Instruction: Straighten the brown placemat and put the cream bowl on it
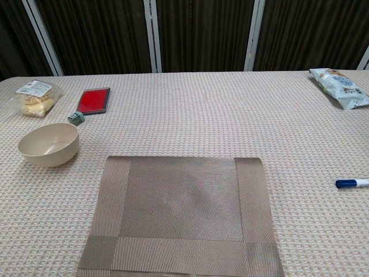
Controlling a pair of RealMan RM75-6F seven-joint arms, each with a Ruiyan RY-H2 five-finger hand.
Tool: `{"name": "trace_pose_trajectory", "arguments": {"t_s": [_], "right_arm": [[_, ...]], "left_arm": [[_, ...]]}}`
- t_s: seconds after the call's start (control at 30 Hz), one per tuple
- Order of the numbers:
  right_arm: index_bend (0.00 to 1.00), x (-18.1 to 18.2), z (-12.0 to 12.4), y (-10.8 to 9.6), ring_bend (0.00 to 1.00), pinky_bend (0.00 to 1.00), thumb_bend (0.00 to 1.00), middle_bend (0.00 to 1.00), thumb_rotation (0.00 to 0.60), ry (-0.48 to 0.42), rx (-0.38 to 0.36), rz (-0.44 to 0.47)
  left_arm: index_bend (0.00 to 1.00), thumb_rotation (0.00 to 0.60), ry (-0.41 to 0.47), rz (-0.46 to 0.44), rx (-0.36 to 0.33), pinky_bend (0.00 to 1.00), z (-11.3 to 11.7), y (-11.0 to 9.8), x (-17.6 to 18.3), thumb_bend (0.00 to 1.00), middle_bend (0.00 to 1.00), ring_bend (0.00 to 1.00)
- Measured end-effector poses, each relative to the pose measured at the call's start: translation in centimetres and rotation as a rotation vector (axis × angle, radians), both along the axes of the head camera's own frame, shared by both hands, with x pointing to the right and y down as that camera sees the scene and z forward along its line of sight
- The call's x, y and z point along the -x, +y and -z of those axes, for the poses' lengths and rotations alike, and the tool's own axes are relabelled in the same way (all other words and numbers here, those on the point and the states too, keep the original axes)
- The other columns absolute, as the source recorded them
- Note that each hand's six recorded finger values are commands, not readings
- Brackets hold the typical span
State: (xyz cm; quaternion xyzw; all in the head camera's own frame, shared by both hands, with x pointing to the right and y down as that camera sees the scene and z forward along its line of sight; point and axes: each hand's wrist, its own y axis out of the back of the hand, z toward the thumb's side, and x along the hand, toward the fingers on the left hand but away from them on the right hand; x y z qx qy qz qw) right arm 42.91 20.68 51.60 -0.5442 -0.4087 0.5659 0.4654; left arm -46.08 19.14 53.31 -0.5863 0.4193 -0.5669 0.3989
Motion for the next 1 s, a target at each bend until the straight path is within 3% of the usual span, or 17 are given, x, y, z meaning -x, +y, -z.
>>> {"name": "trace_pose_trajectory", "arguments": {"t_s": [0.27, 0.47, 0.67, 0.83, 1.0], "right_arm": [[0.0, 0.3, 0.0, 0.1, 0.0, 0.0, 0.0, 0.0, 0.6, -0.008, -0.002, 0.003], [0.0, 0.4, 0.0, 0.2, 0.0, 0.0, 0.0, 0.0, 0.6, -0.023, 0.001, -0.002], [0.0, 0.3, 0.0, -0.1, 0.0, 0.0, 0.0, 0.0, 0.6, -0.022, -0.001, -0.011], [0.0, 0.4, -0.1, -0.4, 0.0, 0.0, 0.0, 0.0, 0.6, -0.028, 0.001, -0.013], [0.0, 0.2, -0.5, -0.4, 0.0, 0.0, 0.0, 0.0, 0.6, -0.029, 0.018, -0.018]], "left_arm": [[0.0, 0.6, -0.002, -0.019, 0.01, 0.0, -0.4, -0.2, 0.5, 0.0, 0.0, 0.0], [0.01, 0.6, 0.024, -0.077, 0.062, 0.0, -1.9, -0.4, -0.7, 0.0, 0.0, 0.0], [0.17, 0.6, 0.041, -0.18, 0.188, 0.0, -6.8, -1.0, -3.6, 0.0, 0.0, 0.0], [0.27, 0.6, 0.018, -0.244, 0.294, 0.0, -12.1, -1.5, -5.4, 0.07, 0.0, 0.0], [0.29, 0.6, -0.018, -0.288, 0.326, 0.0, -14.7, -1.8, -6.4, 0.07, 0.0, 0.0]]}}
